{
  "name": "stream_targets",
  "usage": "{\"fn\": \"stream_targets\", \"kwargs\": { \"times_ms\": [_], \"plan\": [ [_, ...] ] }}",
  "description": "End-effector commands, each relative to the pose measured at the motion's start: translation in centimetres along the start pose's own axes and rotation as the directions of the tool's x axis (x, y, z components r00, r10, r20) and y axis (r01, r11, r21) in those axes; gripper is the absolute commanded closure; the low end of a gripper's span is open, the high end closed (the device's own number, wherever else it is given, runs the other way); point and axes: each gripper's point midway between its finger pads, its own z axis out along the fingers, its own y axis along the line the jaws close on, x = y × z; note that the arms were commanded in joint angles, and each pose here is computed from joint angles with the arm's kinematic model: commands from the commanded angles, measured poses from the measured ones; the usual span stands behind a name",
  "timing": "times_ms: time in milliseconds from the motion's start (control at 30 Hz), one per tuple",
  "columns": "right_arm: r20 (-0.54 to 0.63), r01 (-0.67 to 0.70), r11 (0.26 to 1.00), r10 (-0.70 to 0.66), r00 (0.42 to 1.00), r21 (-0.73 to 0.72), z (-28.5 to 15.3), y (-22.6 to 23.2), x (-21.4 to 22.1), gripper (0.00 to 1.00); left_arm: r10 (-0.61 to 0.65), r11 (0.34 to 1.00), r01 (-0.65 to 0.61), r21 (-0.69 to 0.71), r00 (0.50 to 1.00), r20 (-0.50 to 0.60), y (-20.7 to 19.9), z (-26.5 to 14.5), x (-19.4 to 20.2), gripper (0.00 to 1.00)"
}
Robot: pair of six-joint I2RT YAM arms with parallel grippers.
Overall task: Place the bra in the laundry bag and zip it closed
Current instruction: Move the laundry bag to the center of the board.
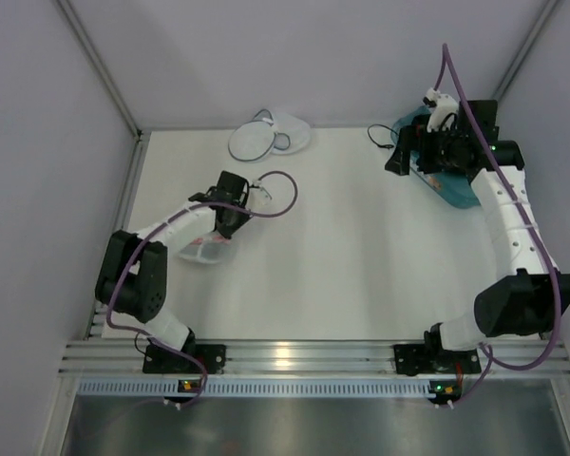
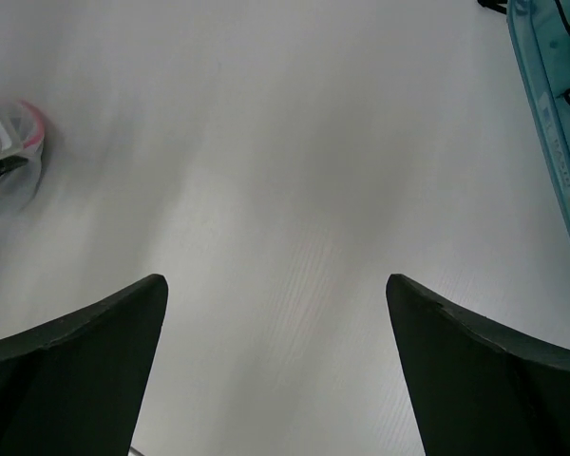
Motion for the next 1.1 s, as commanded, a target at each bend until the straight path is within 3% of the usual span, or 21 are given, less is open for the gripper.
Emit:
{"fn": "stream_targets", "kwargs": {
  "times_ms": [0,100,300,400,500,567,667,733,833,900,933,1033,1067],
  "plan": [
    [0.070,-0.001,0.998,0.006,0.998,-0.061,-0.4,0.4,-1.9,0.01,0.026,0.999,-0.023,-0.048,0.996,0.080,5.9,3.2,-1.6,0.79],
    [0.044,-0.013,0.997,0.016,0.999,-0.078,0.3,0.4,-1.3,0.01,-0.006,0.988,0.027,-0.149,0.990,0.141,11.6,4.6,-3.2,1.00],
    [0.019,-0.036,0.998,0.037,0.999,-0.059,0.4,-1.1,-0.6,0.01,0.058,0.936,0.038,-0.351,0.964,0.259,20.9,6.4,-6.8,1.00],
    [0.010,-0.036,0.998,0.037,0.999,-0.056,0.6,-1.3,-0.4,0.01,0.093,0.899,0.106,-0.425,0.903,0.420,25.3,4.8,-10.2,1.00],
    [0.001,-0.049,0.997,0.049,0.999,-0.060,0.8,-1.4,-0.2,0.01,0.038,0.865,0.236,-0.443,0.850,0.526,29.0,3.1,-11.3,1.00],
    [0.008,-0.054,0.996,0.055,0.998,-0.073,0.9,-1.2,-0.3,0.00,0.060,0.846,0.252,-0.470,0.831,0.553,30.0,2.7,-11.5,1.00],
    [0.021,-0.102,0.989,0.105,0.994,-0.106,1.0,-0.4,-0.5,0.01,0.083,0.858,0.198,-0.474,0.857,0.508,29.0,4.2,-10.2,1.00],
    [0.039,-0.106,0.987,0.112,0.993,-0.124,0.9,0.0,-0.8,0.01,0.094,0.868,0.156,-0.471,0.880,0.466,27.8,5.4,-8.8,0.90],
    [0.077,-0.102,0.988,0.111,0.991,-0.116,0.4,0.1,-1.3,0.01,0.072,0.862,0.158,-0.481,0.902,0.426,27.3,5.7,-7.3,0.51],
    [0.125,-0.068,0.992,0.081,0.989,-0.104,-0.4,0.2,-2.1,0.01,0.047,0.835,0.198,-0.514,0.905,0.423,28.0,3.9,-6.9,0.37],
    [0.143,-0.049,0.995,0.062,0.988,-0.092,-0.8,0.2,-2.4,0.01,0.023,0.829,0.227,-0.511,0.900,0.436,27.9,3.2,-6.8,0.25],
    [0.198,0.022,0.999,-0.014,0.980,-0.038,-2.2,0.0,-3.6,0.00,0.005,0.795,0.329,-0.509,0.837,0.547,28.9,-2.6,-8.7,0.13],
    [0.215,0.041,0.999,-0.036,0.976,-0.020,-2.9,0.0,-4.0,0.01,-0.021,0.782,0.361,-0.508,0.830,0.558,29.8,-3.8,-7.7,0.12]
  ]
}}
